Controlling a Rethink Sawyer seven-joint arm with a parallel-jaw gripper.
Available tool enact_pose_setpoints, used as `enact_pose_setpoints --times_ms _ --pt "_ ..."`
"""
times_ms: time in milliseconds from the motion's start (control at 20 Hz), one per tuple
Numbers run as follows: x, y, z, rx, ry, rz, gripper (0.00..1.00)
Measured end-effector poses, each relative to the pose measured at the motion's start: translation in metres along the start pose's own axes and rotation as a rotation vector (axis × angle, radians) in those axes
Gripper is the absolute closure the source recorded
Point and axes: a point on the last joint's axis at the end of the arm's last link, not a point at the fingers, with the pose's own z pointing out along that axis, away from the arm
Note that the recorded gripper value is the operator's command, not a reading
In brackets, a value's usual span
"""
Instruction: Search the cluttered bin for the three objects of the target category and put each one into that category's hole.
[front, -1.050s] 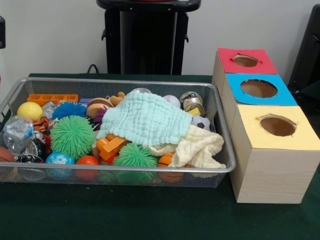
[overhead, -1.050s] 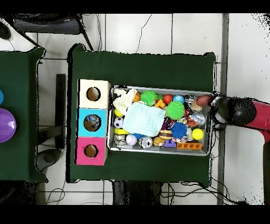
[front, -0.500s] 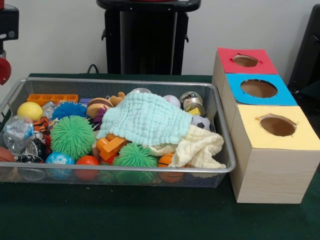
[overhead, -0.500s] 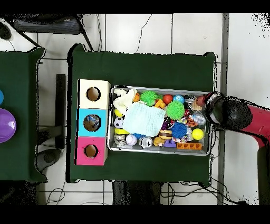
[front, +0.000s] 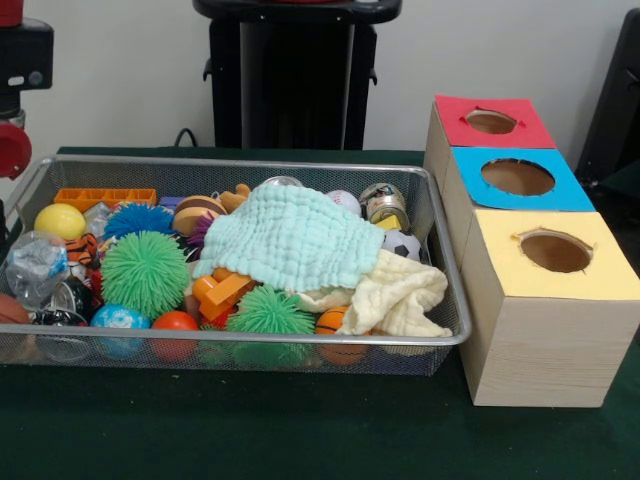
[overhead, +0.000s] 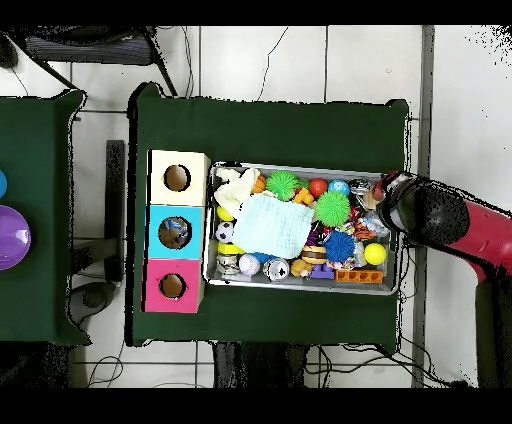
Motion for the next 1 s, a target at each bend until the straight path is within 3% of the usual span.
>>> enact_pose_setpoints --times_ms 400,650,1000 --pt "0.001 -0.004 0.007 -0.014 -0.023 0.129 0.0" --pt "0.013 -0.009 0.01 0.006 0.03 0.236 0.0" --pt "0.028 -0.014 0.011 0.021 0.082 0.312 0.0"
